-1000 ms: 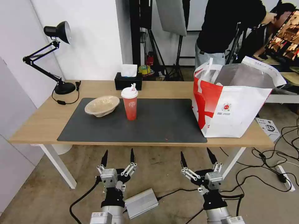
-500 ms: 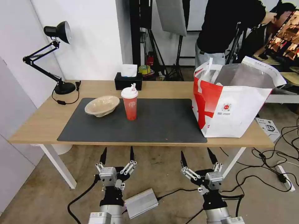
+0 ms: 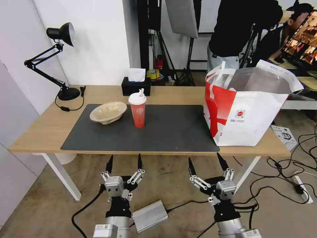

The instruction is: Pick up the trash from the table and place it into the takeout bag.

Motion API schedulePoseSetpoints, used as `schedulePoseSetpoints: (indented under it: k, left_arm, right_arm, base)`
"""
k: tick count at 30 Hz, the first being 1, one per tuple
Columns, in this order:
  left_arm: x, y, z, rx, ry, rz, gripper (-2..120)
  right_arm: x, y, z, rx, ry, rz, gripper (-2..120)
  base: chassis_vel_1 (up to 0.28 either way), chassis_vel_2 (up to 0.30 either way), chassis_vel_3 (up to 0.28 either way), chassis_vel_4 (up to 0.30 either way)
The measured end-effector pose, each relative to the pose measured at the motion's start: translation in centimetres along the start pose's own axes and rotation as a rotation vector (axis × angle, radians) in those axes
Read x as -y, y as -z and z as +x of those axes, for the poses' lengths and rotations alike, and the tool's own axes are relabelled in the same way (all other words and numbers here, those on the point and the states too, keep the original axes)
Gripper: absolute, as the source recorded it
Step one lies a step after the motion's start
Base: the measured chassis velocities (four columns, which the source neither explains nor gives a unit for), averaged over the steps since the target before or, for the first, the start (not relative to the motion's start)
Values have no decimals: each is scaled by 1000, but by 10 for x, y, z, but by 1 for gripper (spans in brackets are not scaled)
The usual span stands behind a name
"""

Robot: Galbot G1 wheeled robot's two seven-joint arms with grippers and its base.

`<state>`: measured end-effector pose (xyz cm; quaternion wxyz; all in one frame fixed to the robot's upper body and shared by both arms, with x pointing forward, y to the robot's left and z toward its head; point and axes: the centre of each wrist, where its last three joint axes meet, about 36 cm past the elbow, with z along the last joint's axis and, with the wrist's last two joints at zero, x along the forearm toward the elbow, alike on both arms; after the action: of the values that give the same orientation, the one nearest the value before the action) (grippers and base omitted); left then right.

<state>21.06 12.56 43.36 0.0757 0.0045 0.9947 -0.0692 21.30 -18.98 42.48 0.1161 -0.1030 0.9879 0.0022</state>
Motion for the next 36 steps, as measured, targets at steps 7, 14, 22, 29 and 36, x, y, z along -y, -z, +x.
schedulePoseSetpoints:
  k: [7,14,22,29,36]
  left_arm:
    - [0,-1,-1,-2,2,8,100]
    - [-1,-2,-2,-7,5,15,100]
    - [-4,-3,-2,-9,13,6,100]
    - [-10,-3,-3,-8,29,-10,100]
    - [-15,-1,-1,-8,40,-20,100]
  right_arm:
    - [4,6,-12,16,44,-40,100]
    - [11,12,-31,51,178,-107,100]
    - [21,20,-69,90,343,-134,100]
    - [16,26,-104,78,459,-177,100]
    - [9,29,-141,79,547,-158,100]
  base:
    - [0,0,0,0]
    - [0,0,0,0]
    - [0,0,0,0]
    - [0,0,0,0]
    - [0,0,0,0]
